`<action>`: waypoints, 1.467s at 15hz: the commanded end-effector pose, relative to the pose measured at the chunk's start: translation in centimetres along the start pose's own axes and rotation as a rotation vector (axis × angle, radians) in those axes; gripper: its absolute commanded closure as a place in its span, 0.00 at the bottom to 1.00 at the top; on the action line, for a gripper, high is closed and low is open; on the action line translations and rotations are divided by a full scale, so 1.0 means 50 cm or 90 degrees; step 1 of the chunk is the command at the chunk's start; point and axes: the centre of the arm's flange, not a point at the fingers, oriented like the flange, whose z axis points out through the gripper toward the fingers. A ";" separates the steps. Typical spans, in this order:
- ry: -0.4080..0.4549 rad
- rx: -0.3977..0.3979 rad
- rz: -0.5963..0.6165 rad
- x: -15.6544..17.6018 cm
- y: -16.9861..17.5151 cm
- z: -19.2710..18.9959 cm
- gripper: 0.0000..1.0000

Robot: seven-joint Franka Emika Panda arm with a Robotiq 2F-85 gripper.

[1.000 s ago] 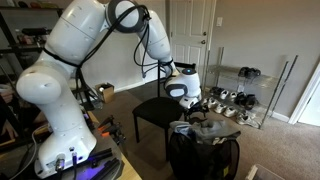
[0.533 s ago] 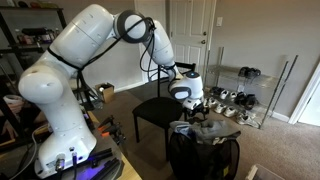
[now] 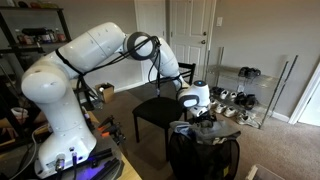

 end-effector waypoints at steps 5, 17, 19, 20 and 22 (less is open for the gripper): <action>0.115 -0.055 0.017 -0.036 -0.035 0.189 0.00; 0.262 -0.145 -0.068 -0.039 0.001 0.272 0.00; 0.252 -0.162 -0.073 -0.040 0.001 0.286 0.00; 0.248 -0.167 -0.071 -0.039 0.003 0.286 0.00; 0.234 -0.165 -0.061 -0.032 0.004 0.265 0.00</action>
